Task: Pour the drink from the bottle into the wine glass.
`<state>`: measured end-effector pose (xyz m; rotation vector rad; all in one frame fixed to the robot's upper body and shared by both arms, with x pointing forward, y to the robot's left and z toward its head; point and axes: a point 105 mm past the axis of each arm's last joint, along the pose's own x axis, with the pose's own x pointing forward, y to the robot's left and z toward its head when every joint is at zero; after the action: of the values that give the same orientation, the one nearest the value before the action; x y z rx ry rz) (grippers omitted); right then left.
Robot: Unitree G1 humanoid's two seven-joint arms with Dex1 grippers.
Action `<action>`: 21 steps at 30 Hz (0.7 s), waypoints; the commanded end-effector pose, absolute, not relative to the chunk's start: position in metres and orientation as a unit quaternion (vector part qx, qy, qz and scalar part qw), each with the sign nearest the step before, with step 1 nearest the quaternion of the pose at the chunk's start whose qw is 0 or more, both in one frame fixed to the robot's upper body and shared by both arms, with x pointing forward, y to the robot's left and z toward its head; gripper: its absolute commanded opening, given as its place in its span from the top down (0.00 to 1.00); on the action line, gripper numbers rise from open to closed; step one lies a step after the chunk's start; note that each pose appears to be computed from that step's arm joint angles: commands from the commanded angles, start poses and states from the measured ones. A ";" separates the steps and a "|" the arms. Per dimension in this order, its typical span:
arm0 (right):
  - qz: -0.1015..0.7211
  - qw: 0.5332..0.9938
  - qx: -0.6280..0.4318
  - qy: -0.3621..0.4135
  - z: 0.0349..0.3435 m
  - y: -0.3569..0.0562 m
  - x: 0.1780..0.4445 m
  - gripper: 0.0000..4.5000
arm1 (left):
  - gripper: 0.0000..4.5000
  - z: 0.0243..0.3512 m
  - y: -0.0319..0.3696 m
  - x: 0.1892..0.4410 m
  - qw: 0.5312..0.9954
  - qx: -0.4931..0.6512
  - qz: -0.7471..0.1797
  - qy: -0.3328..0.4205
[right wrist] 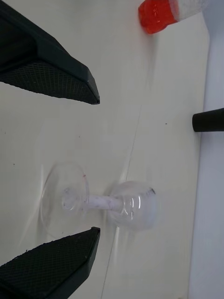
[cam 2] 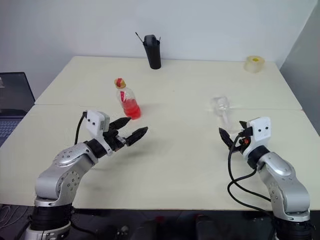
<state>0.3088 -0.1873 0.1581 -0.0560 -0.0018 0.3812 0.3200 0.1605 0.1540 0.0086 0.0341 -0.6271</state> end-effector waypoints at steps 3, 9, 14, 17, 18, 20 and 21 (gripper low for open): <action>0.217 0.975 -0.027 -0.030 0.175 -0.175 0.311 0.00 | 0.00 0.170 0.160 0.314 0.950 0.014 -0.311 -0.014; 0.238 0.970 -0.015 -0.034 0.182 -0.167 0.312 0.00 | 0.00 0.170 0.162 0.314 0.951 0.023 -0.309 -0.012; 0.258 0.966 -0.009 -0.025 0.183 -0.158 0.309 0.00 | 0.00 0.172 0.160 0.315 0.950 0.024 -0.312 -0.015; 0.261 0.965 -0.005 -0.020 0.182 -0.157 0.307 0.00 | 0.00 0.170 0.159 0.314 0.947 0.024 -0.320 -0.011; 0.260 0.965 -0.003 -0.018 0.180 -0.157 0.306 0.00 | 0.00 0.169 0.158 0.314 0.946 0.025 -0.322 -0.009; 0.258 0.966 -0.002 -0.013 0.177 -0.157 0.305 0.00 | 0.00 0.167 0.158 0.314 0.946 0.026 -0.323 -0.007; 0.256 0.967 -0.003 -0.012 0.176 -0.158 0.304 0.00 | 0.00 0.167 0.157 0.315 0.946 0.025 -0.324 -0.006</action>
<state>0.3088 -0.1605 0.1646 0.0052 0.0211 0.5082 0.3159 0.1604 0.1547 0.0241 0.0331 -0.6391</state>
